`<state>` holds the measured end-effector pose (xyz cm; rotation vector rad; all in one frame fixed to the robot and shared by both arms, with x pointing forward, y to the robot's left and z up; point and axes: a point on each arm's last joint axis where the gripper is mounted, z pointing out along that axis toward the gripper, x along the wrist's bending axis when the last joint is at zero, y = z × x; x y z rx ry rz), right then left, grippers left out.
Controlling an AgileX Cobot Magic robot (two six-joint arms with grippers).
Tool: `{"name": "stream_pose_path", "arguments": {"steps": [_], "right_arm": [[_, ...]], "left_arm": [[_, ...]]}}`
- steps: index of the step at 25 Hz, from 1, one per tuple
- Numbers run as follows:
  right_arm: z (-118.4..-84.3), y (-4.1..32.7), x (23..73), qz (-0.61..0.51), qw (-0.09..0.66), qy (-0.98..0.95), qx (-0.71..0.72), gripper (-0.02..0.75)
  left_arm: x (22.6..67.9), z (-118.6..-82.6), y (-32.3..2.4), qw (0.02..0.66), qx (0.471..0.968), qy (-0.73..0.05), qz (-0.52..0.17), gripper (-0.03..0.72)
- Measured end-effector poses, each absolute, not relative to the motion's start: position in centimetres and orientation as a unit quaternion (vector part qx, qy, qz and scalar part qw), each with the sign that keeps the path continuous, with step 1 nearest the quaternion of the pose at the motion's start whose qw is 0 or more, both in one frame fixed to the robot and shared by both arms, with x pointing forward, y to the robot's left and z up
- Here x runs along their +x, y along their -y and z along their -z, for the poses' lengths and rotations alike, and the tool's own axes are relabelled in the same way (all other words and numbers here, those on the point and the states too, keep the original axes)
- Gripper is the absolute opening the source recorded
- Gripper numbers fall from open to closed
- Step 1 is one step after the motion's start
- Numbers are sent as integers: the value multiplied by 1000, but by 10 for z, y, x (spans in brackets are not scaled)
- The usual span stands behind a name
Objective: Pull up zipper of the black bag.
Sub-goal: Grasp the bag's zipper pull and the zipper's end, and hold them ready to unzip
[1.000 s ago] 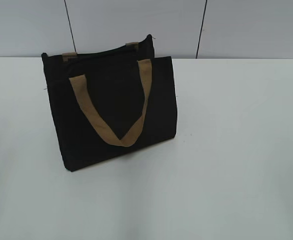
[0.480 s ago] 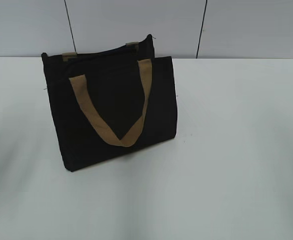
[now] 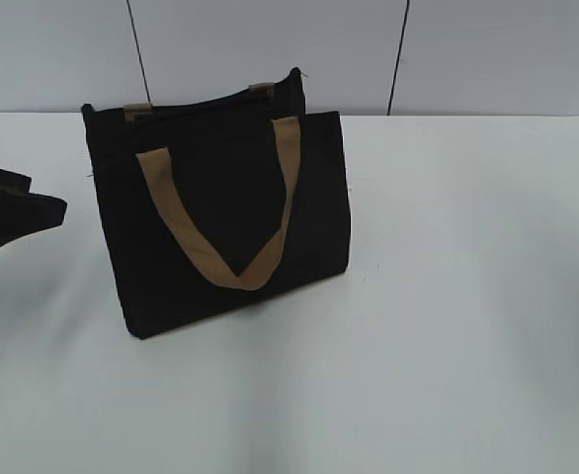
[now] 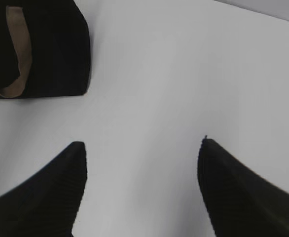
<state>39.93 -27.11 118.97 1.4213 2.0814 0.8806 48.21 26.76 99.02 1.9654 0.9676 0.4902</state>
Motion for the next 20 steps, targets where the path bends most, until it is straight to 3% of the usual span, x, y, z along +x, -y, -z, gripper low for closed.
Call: {"name": "stream_pose_path", "arguments": {"steps": [5, 14, 20], "right_arm": [[-1197, 252, 438, -318, 212, -789, 482, 531], [-1191, 200, 497, -310, 166, -839, 415, 496], [-1191, 172, 508, -315, 153, -855, 383, 491]], "left_arm": [[499, -966, -270, 429, 806, -343, -222, 469], [512, -923, -262, 442, 842, -246, -188, 466], [527, -905, -261, 451, 843, -239, -168, 475]]}}
